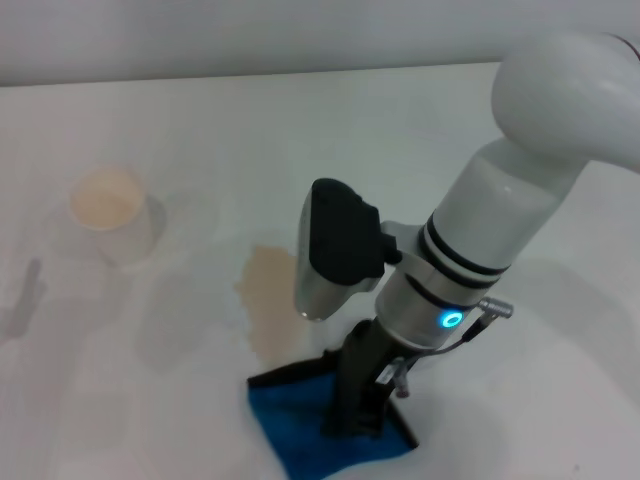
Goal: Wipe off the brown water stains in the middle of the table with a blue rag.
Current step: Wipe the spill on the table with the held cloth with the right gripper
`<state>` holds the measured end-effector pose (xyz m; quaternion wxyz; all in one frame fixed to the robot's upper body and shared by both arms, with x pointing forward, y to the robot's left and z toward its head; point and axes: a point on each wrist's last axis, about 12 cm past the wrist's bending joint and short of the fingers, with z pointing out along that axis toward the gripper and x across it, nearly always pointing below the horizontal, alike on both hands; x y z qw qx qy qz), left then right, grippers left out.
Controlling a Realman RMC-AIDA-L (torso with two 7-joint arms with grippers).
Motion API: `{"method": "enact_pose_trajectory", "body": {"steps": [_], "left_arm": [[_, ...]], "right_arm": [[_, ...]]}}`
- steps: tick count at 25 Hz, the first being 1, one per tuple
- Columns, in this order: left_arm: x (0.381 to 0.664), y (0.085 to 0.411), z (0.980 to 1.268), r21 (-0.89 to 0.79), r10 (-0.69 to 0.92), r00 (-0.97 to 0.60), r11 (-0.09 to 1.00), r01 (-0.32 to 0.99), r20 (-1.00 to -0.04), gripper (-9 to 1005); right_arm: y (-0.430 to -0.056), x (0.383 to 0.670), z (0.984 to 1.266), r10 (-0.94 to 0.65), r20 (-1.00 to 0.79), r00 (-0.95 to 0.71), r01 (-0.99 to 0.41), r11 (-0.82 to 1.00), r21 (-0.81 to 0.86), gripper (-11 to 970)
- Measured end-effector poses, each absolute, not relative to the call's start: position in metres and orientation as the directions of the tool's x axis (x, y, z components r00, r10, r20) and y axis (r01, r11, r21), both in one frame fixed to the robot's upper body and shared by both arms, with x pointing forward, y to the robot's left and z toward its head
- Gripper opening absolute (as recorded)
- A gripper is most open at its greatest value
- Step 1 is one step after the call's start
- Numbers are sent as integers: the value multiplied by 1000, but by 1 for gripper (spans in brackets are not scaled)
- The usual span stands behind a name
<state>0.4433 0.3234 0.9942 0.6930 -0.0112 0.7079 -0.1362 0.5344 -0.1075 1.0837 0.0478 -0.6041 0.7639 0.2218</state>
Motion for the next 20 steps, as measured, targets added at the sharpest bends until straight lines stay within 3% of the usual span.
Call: {"method": "enact_pose_trajectory", "body": {"steps": [11, 20], "left_arm": [[447, 323, 996, -210, -207, -31, 962, 172, -978, 887], [447, 323, 996, -210, -208, -29, 963, 172, -978, 887]], "right_arm": [[-84, 534, 1076, -829, -500, -248, -966, 172, 194, 70], [-89, 549, 1069, -784, -546, -294, -954, 272, 124, 69]]}}
